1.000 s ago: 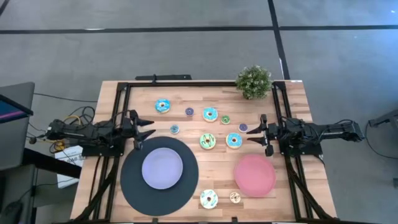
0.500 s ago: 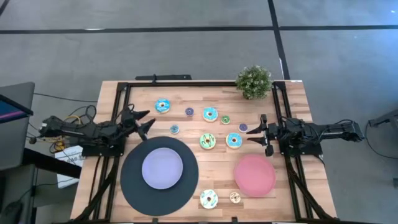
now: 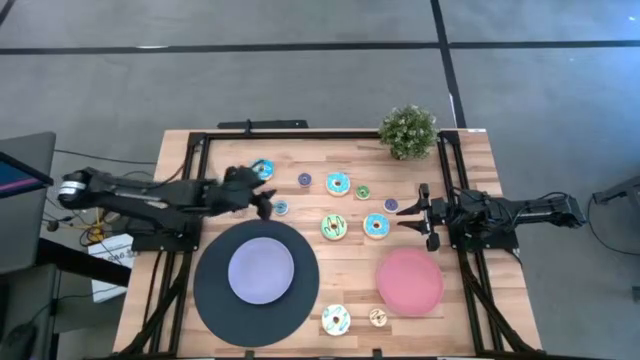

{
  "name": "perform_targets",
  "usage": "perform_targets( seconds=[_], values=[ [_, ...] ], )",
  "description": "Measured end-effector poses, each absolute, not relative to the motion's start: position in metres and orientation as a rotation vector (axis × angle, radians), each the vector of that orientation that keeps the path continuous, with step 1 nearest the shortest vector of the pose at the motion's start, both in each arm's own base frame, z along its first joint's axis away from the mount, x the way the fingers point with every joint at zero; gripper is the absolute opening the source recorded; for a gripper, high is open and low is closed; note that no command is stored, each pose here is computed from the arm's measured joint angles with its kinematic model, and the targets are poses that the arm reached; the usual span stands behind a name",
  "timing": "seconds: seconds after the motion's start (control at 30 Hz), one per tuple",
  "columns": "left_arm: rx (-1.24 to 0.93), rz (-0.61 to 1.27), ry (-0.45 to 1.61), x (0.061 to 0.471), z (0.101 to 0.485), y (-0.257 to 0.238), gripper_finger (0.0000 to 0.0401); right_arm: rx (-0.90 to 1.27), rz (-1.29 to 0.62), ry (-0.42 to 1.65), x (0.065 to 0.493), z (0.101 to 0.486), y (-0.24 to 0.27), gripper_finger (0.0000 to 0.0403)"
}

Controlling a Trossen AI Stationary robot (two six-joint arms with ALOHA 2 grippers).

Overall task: Pick & Place donuts
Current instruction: Put the small blue donut on the purple plate

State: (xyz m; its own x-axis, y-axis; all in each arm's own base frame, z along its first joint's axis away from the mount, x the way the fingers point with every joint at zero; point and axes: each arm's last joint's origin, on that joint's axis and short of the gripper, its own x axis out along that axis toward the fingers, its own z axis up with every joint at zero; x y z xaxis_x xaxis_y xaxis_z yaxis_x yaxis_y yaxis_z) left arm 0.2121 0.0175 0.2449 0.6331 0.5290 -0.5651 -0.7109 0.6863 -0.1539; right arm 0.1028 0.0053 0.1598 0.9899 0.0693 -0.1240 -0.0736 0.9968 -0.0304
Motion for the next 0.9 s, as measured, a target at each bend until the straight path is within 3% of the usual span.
perform_targets(
  seconds=[0.3,0.63,0.9],
  values=[
    [-0.371,0.757,0.925,0.284,0.226,0.038,0.0207,-0.035,0.071,0.123,0.103,0.16,0.005,0.0108],
    [-0.403,0.773,1.162,0.312,0.181,0.062,0.0284,-0.035,0.072,0.124,0.103,0.16,0.005,0.0108],
    [-0.49,0.71,1.202,0.312,0.176,0.069,0.0339,-0.035,0.072,0.123,0.103,0.16,0.005,0.0108]
  ],
)
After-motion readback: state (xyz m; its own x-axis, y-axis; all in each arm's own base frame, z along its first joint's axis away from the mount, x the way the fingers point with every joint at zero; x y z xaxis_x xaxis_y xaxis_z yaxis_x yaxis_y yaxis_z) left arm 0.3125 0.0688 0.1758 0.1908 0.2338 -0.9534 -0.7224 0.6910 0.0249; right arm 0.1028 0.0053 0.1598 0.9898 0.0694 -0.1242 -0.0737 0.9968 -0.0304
